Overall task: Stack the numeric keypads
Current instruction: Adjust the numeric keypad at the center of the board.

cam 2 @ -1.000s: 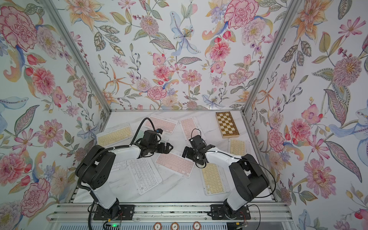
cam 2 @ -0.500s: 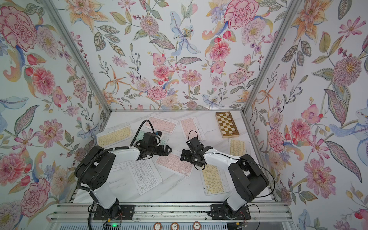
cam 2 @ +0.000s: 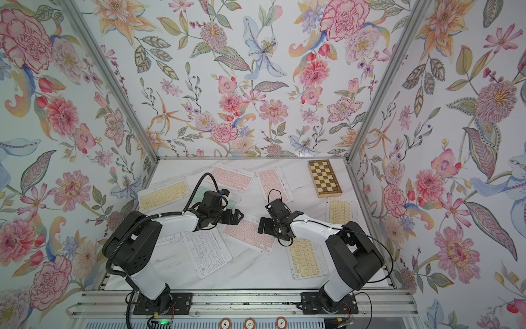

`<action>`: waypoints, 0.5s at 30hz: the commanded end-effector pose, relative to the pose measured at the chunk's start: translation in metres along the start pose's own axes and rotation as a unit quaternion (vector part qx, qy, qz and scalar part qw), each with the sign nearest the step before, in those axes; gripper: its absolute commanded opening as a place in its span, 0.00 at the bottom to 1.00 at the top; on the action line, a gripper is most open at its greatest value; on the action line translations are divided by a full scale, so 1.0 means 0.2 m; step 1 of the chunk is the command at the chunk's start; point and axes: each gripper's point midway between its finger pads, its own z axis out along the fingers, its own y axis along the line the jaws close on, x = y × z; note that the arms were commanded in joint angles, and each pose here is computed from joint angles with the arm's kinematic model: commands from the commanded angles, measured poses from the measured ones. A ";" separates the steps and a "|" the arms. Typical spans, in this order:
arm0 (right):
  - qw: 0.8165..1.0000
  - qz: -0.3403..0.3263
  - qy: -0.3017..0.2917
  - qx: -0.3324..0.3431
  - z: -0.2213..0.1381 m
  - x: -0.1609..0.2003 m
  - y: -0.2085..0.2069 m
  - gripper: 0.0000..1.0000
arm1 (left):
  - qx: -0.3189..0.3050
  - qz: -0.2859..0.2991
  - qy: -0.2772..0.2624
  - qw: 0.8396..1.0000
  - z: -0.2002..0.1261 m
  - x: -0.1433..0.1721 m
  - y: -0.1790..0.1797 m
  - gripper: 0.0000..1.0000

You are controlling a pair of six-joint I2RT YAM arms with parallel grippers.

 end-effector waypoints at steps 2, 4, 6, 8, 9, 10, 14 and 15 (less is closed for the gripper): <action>1.000 -0.002 0.013 0.007 0.07 -0.01 0.00 0.99 | 0.016 -0.022 0.040 0.999 0.02 0.15 -0.02 0.99; 1.000 -0.008 0.013 0.001 0.09 -0.04 0.02 0.99 | 0.027 -0.020 0.045 0.998 0.05 0.17 -0.06 0.99; 1.000 0.003 0.006 0.004 0.10 -0.11 0.00 0.99 | 0.031 -0.021 0.052 0.998 0.07 0.19 -0.08 0.99; 1.000 0.003 0.001 0.005 0.11 -0.16 -0.01 0.99 | 0.041 -0.023 0.052 0.998 0.09 0.19 -0.11 0.99; 1.000 0.005 -0.001 0.007 0.11 -0.18 -0.02 0.99 | 0.045 -0.024 0.053 0.997 0.09 0.20 -0.12 0.99; 1.000 0.007 -0.001 0.006 0.12 -0.21 -0.03 0.99 | 0.047 -0.024 0.053 0.997 0.10 0.20 -0.13 0.99; 1.000 0.013 -0.007 -0.003 0.11 -0.31 -0.05 0.99 | 0.047 -0.023 0.047 0.998 0.10 0.16 -0.14 0.99; 1.000 0.012 -0.011 -0.007 0.09 -0.33 -0.05 0.99 | 0.049 -0.022 0.041 0.998 0.09 0.14 -0.15 0.99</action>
